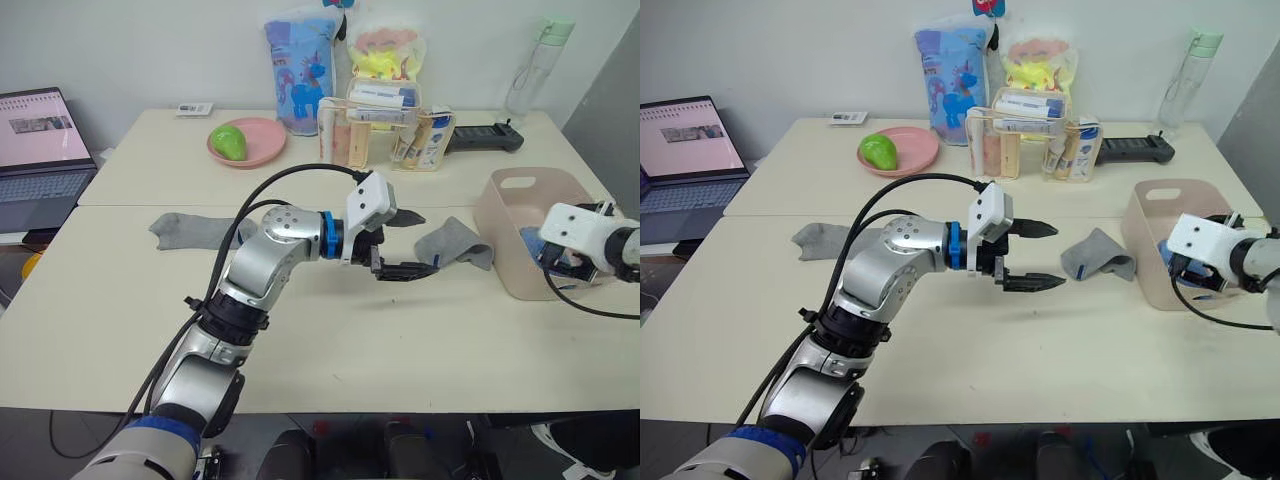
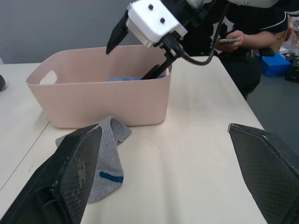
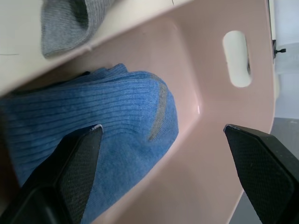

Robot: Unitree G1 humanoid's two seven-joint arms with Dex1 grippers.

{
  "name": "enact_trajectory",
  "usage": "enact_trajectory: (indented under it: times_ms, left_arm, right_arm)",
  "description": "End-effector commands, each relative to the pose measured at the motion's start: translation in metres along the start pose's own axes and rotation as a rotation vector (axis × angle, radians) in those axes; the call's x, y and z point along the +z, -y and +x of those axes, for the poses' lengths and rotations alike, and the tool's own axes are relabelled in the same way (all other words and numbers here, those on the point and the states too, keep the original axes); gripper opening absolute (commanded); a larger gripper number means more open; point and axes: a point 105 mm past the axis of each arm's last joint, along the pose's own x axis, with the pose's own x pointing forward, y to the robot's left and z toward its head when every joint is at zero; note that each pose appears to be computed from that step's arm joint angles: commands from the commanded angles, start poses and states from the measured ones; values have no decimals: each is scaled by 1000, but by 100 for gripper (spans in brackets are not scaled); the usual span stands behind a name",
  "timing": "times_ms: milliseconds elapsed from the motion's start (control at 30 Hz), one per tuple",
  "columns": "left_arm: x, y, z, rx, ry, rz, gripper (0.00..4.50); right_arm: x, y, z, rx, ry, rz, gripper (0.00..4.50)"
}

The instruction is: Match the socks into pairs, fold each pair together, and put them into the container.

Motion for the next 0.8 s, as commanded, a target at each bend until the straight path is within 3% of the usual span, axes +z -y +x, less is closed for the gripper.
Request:
enact_trajectory:
  times_ms: [33, 200, 367, 500, 667, 800]
  left_arm:
    - [5, -3, -14, 31, 3, 41, 450]
    - [1, -16, -54, 158, 2, 38, 450]
    - [-17, -22, -114, 318, -73, 38, 450]
    - [-53, -11, -176, 459, -154, -90, 450]
    - [-101, 16, -242, 702, -270, -204, 450]
    - [-120, 37, -267, 830, -291, -270, 450]
  right_arm:
    - [1, 20, -11, -88, 7, 1, 447]
    - [16, 53, -37, -243, 80, 39, 447]
    - [76, 50, -60, -287, 434, 168, 447]
    - [132, -8, -65, -91, 724, 293, 447]
    - [158, -87, -65, 174, 817, 396, 447]
    - [164, -125, -67, 386, 843, 552, 447]
